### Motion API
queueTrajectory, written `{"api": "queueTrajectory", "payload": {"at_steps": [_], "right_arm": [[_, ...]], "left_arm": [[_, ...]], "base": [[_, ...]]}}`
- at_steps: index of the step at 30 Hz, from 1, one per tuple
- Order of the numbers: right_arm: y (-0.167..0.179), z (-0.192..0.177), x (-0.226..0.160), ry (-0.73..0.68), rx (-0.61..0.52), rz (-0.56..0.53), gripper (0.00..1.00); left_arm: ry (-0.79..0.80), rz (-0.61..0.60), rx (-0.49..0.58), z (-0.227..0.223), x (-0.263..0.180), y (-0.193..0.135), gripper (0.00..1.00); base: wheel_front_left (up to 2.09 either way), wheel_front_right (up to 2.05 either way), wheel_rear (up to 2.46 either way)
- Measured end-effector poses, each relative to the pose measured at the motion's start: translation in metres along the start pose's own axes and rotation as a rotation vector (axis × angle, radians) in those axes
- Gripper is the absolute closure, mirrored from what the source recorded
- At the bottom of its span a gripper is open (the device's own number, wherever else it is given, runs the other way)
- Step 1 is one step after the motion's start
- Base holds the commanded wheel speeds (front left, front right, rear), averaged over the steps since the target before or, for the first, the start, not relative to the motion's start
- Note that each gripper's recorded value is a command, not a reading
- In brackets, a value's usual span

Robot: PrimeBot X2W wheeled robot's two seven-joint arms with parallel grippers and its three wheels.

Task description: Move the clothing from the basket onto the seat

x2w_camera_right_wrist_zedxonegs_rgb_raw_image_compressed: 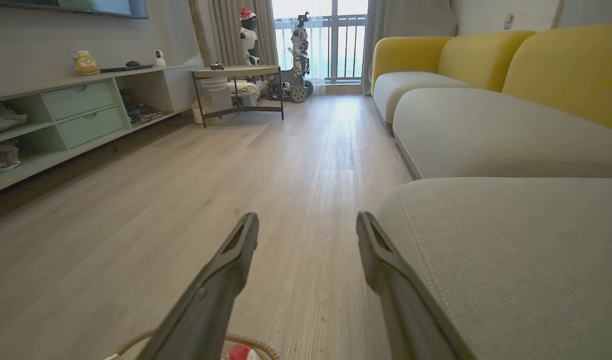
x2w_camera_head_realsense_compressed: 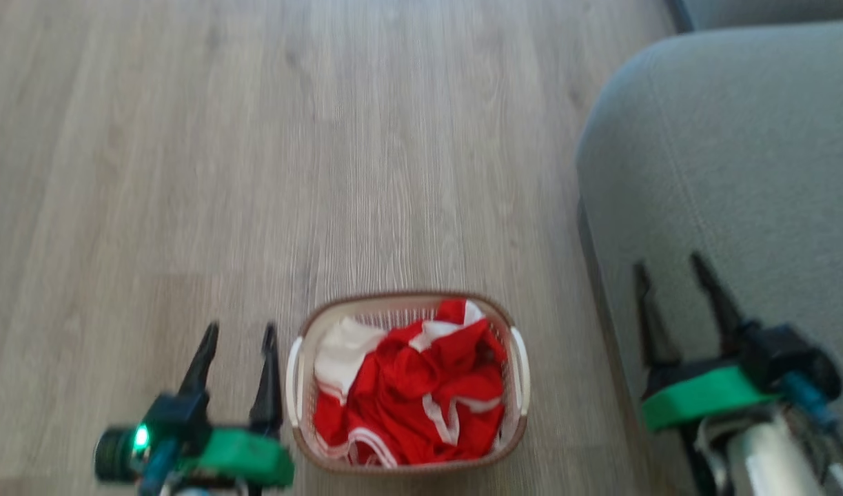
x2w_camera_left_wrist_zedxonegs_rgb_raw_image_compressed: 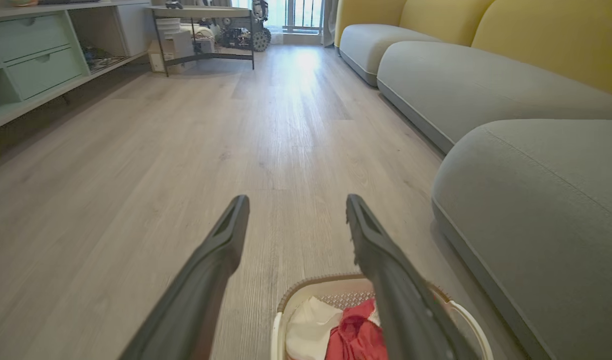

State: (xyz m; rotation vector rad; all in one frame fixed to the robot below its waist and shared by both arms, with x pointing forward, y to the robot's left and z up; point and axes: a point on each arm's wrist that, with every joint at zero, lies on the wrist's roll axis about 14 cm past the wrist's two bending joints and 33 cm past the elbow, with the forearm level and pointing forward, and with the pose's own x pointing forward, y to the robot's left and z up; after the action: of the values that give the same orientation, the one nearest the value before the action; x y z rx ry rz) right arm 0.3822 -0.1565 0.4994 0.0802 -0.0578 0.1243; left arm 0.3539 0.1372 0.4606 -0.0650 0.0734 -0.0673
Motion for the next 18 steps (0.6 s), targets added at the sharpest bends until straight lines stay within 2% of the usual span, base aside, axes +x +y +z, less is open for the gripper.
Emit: {"api": "queueTrajectory", "payload": {"at_steps": [6,18], "right_arm": [[-0.023,0.011,0.038,-0.055,-0.039,-0.047,0.0],[-0.064,-0.017,0.094,-0.059,-0.109,-0.131,0.0]], "left_arm": [[0.032,-0.105,0.013,-0.013,0.047,-0.026,0.0],[0.296,-0.37,0.075,-0.119,0.103,-0.087,0.0]], "base": [[0.0,0.0,0.0],[0.0,0.0,0.0]]}}
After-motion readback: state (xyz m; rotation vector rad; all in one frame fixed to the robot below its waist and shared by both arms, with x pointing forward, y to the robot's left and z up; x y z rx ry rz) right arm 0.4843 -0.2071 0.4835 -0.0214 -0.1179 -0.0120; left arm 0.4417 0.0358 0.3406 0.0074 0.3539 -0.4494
